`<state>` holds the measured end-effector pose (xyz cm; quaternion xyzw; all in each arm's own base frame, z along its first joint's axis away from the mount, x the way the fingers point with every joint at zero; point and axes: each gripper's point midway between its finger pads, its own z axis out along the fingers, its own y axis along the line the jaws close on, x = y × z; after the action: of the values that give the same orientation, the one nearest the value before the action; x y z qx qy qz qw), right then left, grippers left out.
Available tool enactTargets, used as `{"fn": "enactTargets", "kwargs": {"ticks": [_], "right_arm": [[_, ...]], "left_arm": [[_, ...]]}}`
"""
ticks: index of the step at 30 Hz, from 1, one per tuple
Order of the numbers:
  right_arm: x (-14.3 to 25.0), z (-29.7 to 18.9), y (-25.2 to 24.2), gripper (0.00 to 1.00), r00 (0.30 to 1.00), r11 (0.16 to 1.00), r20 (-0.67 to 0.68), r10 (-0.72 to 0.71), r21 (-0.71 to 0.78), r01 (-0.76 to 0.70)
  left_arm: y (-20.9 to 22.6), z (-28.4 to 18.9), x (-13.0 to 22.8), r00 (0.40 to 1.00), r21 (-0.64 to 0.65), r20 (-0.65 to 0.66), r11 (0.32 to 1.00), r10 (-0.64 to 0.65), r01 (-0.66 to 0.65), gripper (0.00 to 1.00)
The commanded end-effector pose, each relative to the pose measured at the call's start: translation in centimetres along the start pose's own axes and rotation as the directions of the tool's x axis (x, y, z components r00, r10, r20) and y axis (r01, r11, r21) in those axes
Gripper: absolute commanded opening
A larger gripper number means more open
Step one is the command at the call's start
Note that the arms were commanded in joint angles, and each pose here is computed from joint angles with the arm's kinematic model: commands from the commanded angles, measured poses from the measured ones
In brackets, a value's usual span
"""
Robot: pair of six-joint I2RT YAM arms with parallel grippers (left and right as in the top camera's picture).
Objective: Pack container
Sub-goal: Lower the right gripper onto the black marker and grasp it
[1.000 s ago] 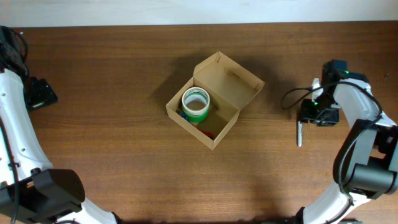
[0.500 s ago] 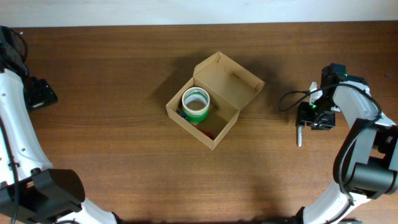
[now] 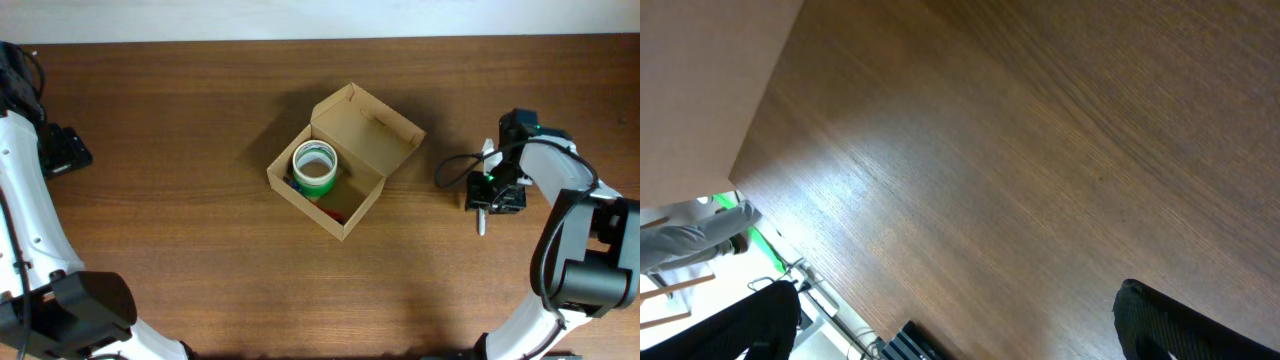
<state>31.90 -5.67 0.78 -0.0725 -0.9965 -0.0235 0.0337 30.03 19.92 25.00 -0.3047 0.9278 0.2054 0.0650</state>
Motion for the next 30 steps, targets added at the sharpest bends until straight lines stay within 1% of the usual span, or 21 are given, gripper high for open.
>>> {"fn": "enactTargets", "kwargs": {"ticks": [1, 3, 5, 15, 21, 22, 23, 25, 27, 30], "right_arm": [[0.3, 0.4, -0.3, 0.49, 1.0, 1.0, -0.012, 0.007, 0.02, -0.007], [0.3, 0.4, -0.3, 0.48, 1.0, 1.0, -0.014, 0.007, 0.019, -0.007], [0.4, 0.4, -0.3, 0.43, 1.0, 1.0, -0.015, 0.007, 0.019, -0.007], [0.9, 1.2, -0.3, 0.44, 1.0, 1.0, -0.023, 0.016, 0.02, -0.015], [0.7, 1.7, -0.7, 0.39, 1.0, 0.999, -0.003, 0.026, 0.044, -0.026], [0.6, 1.8, -0.9, 0.37, 1.0, 0.998, 0.001, 0.031, 0.054, -0.031], [0.6, 1.9, -1.0, 0.3, 0.999, 0.998, 0.006, 0.033, 0.061, -0.033], [0.3, 1.9, -1.0, 0.19, 0.999, 0.998, 0.016, 0.033, 0.062, -0.033], [0.1, 1.9, -1.0, 0.04, 0.999, 0.997, 0.025, 0.041, 0.062, -0.043], [-0.3, 1.9, -1.0, 0.04, 0.997, 0.996, 0.043, 0.057, 0.059, -0.06]], "left_arm": [[-0.1, 0.5, 0.0, 1.0, -0.003, -0.014, 1.0, 0.014, -0.014, 1.0], [-0.1, 0.5, 0.0, 1.0, -0.003, -0.015, 1.0, 0.014, -0.015, 1.0], [-0.1, 0.5, 0.0, 1.0, -0.003, -0.014, 1.0, 0.014, -0.014, 1.0], [-0.1, 0.5, 0.0, 1.0, -0.003, -0.014, 1.0, 0.014, -0.014, 1.0], [-0.1, 0.5, 0.0, 1.0, -0.003, -0.014, 1.0, 0.014, -0.014, 1.0], [-0.1, 0.5, 0.0, 1.0, -0.003, -0.014, 1.0, 0.014, -0.014, 1.0], [-0.1, 0.5, 0.0, 1.0, -0.003, -0.014, 1.0, 0.014, -0.014, 1.0], [-0.1, 0.5, 0.0, 1.0, -0.003, -0.014, 1.0, 0.014, -0.014, 1.0], [-0.1, 0.5, 0.0, 1.0, -0.003, -0.014, 1.0, 0.014, -0.014, 1.0], [-0.1, 0.5, 0.0, 1.0, -0.003, -0.014, 1.0, 0.014, -0.014, 1.0]]}}
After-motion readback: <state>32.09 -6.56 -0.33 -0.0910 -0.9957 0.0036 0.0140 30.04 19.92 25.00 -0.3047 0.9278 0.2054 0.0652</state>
